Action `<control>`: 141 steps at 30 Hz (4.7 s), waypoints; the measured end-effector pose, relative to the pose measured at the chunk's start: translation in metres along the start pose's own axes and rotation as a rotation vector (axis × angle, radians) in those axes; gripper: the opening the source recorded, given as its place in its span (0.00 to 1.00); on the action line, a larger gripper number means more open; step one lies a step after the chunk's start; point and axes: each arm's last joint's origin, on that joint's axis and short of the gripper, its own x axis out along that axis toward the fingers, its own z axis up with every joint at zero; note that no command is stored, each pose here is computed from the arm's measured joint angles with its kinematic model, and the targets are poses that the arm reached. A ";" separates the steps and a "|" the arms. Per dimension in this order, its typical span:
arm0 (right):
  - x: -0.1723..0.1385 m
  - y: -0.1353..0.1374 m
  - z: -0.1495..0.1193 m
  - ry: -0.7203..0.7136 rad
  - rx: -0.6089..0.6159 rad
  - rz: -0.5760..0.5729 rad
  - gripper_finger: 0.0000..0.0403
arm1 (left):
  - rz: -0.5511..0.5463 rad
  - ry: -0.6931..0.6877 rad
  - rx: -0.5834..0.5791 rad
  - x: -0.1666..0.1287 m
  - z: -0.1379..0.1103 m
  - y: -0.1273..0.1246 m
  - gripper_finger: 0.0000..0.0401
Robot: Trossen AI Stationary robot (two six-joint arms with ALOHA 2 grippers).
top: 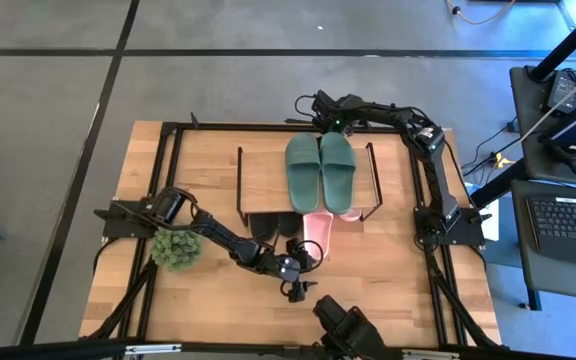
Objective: Pick and place slides into the shelf
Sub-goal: Adjust the slippers
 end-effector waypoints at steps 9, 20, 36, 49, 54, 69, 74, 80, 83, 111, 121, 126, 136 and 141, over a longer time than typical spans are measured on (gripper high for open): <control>-0.002 -0.002 -0.006 0.060 -0.001 -0.032 0.22 | 0.035 -0.013 -0.001 0.000 0.000 0.001 0.76; -0.002 0.002 -0.010 0.088 -0.006 -0.039 0.22 | 0.093 -0.023 -0.035 0.007 0.009 0.026 0.76; -0.003 0.001 -0.014 0.126 0.005 -0.085 0.22 | 0.142 -0.028 -0.073 0.013 0.017 0.053 0.76; -0.003 0.002 -0.012 0.111 0.009 -0.085 0.22 | 0.106 -0.016 -0.070 0.012 0.016 0.049 0.76; -0.012 0.005 -0.004 0.076 -0.008 -0.079 0.22 | 0.011 0.013 -0.077 0.009 0.012 0.035 0.76; -0.127 0.039 0.044 -0.239 -0.074 -0.028 0.22 | 0.042 0.115 -0.105 -0.010 0.004 0.011 0.76; -0.184 0.057 0.041 -0.358 -0.110 -0.004 0.22 | 0.093 0.136 -0.083 -0.045 0.017 -0.005 0.76; -0.242 0.078 -0.005 -0.478 -0.195 -0.050 0.22 | 0.095 0.063 -0.082 -0.094 0.042 -0.023 0.76; -0.269 0.092 -0.031 -0.523 -0.215 -0.077 0.22 | 0.058 -0.007 -0.096 -0.120 0.057 -0.027 0.76; -0.223 0.211 -0.324 -0.827 -0.674 0.248 0.22 | -0.046 -0.266 -0.058 -0.182 0.014 -0.009 0.76; -0.139 0.177 -0.388 -0.811 -0.743 0.497 0.22 | -0.066 -0.227 -0.074 -0.182 0.003 -0.018 0.76; -0.091 0.154 -0.406 -0.749 -0.738 0.529 0.22 | 0.004 -0.179 -0.118 -0.158 -0.006 -0.008 0.76; -0.046 0.120 -0.423 -0.794 -0.816 0.653 0.22 | 0.145 -0.141 -0.204 -0.112 -0.036 0.006 0.76; -0.043 0.115 -0.423 -0.852 -0.869 0.665 0.22 | 0.223 -0.155 -0.215 -0.101 -0.043 0.012 0.76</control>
